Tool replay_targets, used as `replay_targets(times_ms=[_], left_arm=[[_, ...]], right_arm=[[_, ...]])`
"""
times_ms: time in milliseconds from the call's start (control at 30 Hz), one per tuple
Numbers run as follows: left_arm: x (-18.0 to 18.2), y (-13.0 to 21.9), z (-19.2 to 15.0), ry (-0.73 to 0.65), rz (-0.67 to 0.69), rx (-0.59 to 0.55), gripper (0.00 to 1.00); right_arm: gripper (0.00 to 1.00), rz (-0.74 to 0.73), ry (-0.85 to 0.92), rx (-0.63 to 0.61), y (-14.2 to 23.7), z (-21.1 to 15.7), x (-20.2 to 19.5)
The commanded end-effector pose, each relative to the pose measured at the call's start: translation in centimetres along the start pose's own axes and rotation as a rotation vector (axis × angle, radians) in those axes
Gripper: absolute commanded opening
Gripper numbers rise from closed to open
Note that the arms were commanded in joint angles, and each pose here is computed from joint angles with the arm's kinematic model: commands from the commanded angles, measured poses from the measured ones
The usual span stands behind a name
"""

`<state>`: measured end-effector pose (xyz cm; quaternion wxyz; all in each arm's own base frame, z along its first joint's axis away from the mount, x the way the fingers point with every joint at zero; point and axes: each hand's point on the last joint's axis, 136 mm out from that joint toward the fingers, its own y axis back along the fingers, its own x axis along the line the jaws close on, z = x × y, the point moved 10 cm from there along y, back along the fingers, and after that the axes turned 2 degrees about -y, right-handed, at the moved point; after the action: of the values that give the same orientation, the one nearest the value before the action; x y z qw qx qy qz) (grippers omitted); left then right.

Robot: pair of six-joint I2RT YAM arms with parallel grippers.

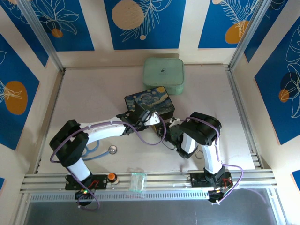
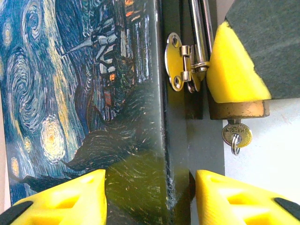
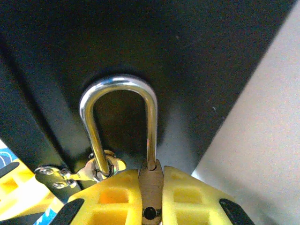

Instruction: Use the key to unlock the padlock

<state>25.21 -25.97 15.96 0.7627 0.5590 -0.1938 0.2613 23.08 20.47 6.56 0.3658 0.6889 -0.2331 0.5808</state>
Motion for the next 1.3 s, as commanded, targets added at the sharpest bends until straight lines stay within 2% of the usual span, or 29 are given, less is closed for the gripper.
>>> replay_targets(times_ms=[0,100,167,233,300,433,633,700,733,833,967,1067,1267], left_arm=[[-6.0,-1.6,-4.8,-0.108,-0.300,0.230,0.46],[-6.0,-1.5,-4.9,-0.104,-0.295,0.229,0.46],[-6.0,-1.3,-4.8,-0.104,-0.292,0.226,0.46],[-6.0,-1.2,-4.9,-0.109,-0.289,0.230,0.46],[-6.0,-1.3,-4.9,-0.109,-0.287,0.229,0.46],[-6.2,-1.4,-4.9,-0.113,-0.295,0.232,0.46],[-6.4,-1.6,-4.8,-0.112,-0.299,0.234,0.46],[-6.5,-1.6,-4.8,-0.117,-0.288,0.238,0.43],[-6.5,-1.6,-4.8,-0.121,-0.282,0.237,0.32],[-6.5,-1.6,-4.7,-0.123,-0.270,0.233,0.30],[-6.6,-1.7,-4.8,-0.125,-0.260,0.236,0.31],[-6.6,-1.6,-4.9,-0.128,-0.260,0.241,0.31],[-6.8,-1.8,-4.9,-0.140,-0.261,0.241,0.31]], right_arm=[[0.00,-0.148,-0.093,-0.139,1.1,2.3,-2.3],[0.00,-0.175,-0.088,-0.163,1.6,2.8,-2.9],[0.00,-0.208,-0.163,-0.180,2.1,3.5,-4.0],[0.00,-0.205,-0.134,-0.183,2.2,3.6,-3.8],[0.00,-0.163,-0.020,-0.162,2.0,3.4,-2.3],[0.00,-0.143,-0.053,-0.156,2.2,4.1,-1.8],[0.00,-0.165,-0.026,-0.066,0.6,3.6,-2.6],[0.00,-0.148,0.055,-0.036,0.6,3.7,-2.0],[0.00,-0.128,0.118,-0.005,0.7,3.5,-1.4],[0.00,-0.130,0.225,0.025,2.1,2.8,-1.0],[0.00,-0.152,0.210,0.076,2.4,3.6,-2.1],[0.00,-0.180,0.167,0.067,2.3,4.0,-2.8],[0.00,-0.096,0.111,0.023,1.8,3.4,-0.4]])
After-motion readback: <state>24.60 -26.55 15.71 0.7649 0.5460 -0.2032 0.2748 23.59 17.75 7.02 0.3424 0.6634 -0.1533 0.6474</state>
